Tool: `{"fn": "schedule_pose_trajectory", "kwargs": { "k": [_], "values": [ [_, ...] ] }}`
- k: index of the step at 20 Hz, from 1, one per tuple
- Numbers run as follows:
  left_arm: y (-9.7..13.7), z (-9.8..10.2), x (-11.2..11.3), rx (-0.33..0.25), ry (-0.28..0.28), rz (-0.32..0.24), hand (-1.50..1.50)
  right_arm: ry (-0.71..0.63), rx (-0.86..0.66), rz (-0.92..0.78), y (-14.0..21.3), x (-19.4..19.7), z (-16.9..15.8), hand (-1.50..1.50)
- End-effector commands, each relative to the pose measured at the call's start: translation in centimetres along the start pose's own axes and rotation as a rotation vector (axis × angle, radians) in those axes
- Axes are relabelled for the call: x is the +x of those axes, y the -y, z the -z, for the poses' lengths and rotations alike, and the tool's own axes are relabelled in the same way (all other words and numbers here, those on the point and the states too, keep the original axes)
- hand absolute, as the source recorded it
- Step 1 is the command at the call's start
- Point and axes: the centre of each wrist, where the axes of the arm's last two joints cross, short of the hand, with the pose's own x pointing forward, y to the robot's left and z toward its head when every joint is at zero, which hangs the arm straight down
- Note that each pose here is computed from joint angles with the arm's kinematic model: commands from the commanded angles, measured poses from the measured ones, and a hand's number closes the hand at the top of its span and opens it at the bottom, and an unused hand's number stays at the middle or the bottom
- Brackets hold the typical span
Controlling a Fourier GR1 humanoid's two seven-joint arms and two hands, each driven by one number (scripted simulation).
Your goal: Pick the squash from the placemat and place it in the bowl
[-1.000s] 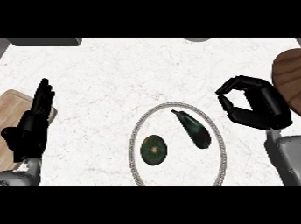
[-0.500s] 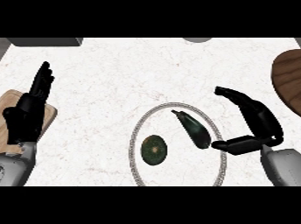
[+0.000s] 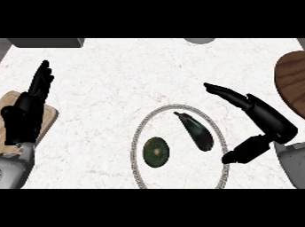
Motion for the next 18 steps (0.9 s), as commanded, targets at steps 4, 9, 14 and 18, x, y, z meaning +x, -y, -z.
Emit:
{"fn": "schedule_pose_trajectory", "kwargs": {
  "k": [4, 9, 14, 18],
  "values": [
    [2.0, -0.7, -0.3, -0.013, 0.010, -0.015, 0.00, -0.101, 0.210, -0.174, -3.4, 5.2, 4.4, -1.50],
    [-0.6, 0.2, 1.1, -0.003, 0.009, 0.002, 0.00, -0.130, 0.330, -0.183, -5.3, 8.1, 6.4, -1.50],
    [0.1, -0.6, 1.2, 0.005, 0.018, -0.009, 0.00, -0.170, 0.404, -0.212, -7.3, 7.1, 6.8, -1.50],
    [-0.2, -0.1, 0.3, 0.001, 0.015, -0.001, 0.00, -0.258, 0.482, -0.290, -11.4, 7.6, 8.1, -1.50]
  ]
}}
